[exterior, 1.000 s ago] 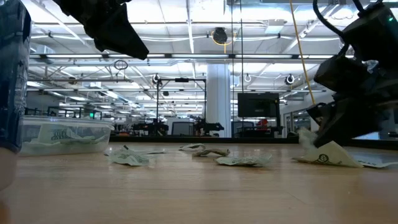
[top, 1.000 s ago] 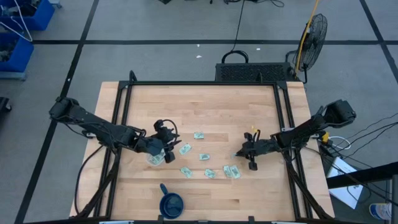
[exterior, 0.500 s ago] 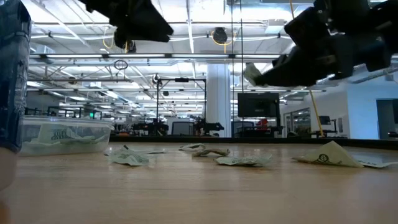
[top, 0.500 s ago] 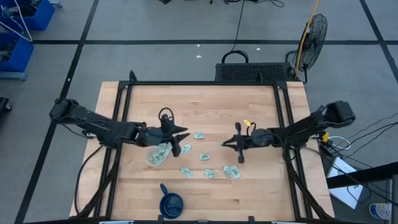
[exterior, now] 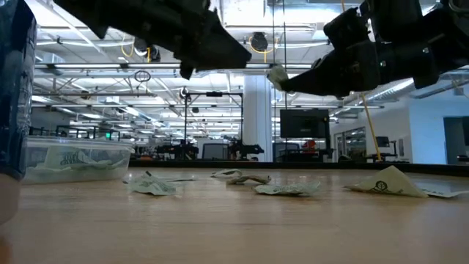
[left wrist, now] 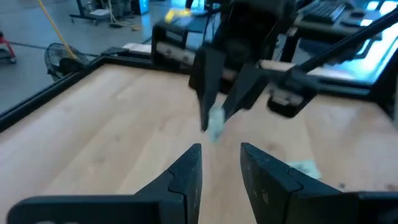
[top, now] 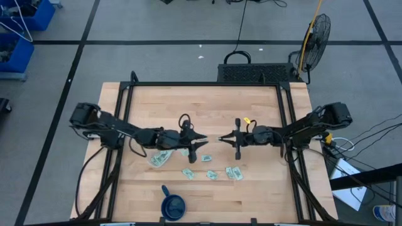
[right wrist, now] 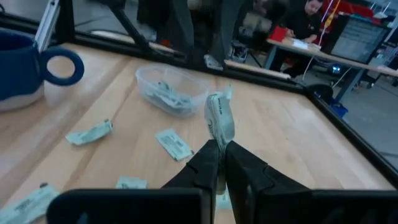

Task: Pick and place Stevia / Truvia into bins
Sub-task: Put the stevia packet into the transparent container

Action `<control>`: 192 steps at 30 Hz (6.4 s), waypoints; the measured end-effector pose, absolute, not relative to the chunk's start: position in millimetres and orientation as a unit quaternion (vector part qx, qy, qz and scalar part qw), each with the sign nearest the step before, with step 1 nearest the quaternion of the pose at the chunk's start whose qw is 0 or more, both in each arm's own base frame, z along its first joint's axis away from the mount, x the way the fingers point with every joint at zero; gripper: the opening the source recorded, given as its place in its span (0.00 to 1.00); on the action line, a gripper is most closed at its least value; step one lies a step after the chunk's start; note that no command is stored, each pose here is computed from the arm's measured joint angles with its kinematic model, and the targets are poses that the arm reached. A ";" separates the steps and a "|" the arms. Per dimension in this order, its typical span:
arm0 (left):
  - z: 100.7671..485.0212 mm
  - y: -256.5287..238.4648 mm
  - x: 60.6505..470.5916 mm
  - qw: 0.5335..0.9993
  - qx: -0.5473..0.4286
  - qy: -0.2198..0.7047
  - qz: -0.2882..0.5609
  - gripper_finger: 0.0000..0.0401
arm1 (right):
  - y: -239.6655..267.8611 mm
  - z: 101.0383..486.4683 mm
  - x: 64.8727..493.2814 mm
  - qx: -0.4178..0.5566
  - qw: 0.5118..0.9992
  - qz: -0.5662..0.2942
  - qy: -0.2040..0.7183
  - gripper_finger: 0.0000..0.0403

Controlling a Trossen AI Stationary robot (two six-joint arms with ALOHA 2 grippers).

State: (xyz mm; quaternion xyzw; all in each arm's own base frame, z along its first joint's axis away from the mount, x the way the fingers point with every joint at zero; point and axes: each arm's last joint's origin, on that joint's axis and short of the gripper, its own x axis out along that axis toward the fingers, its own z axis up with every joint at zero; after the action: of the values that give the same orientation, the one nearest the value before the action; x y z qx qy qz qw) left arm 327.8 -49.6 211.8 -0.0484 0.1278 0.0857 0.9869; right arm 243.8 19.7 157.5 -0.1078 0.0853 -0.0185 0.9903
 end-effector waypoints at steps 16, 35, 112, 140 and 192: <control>194.2 -45.2 375.4 0.993 -0.007 0.103 0.064 0.29 | 19.8 161.5 244.4 -0.109 0.992 -0.020 0.066 0.06; 191.5 -42.5 375.5 0.989 0.000 0.125 0.076 0.03 | 20.6 161.4 244.1 -0.122 0.990 -0.006 0.065 0.10; 219.0 -64.0 237.5 0.866 -0.186 0.392 0.247 0.12 | 18.2 145.0 240.8 -0.086 0.985 -0.007 0.151 0.39; 169.4 -9.3 328.4 0.928 -0.054 0.362 0.065 0.19 | 18.0 144.8 240.7 -0.085 0.985 -0.008 0.151 0.39; 167.3 -4.3 323.7 0.911 0.059 0.380 0.149 0.02 | 17.8 138.3 238.4 -0.078 0.979 -0.008 0.187 0.39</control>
State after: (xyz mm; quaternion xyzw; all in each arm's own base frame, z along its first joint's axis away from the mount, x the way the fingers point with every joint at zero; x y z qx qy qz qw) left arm 323.7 -4.3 167.3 0.0589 0.3803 0.1490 0.9109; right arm 238.4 17.8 138.3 -0.0777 0.1871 -0.0080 0.9792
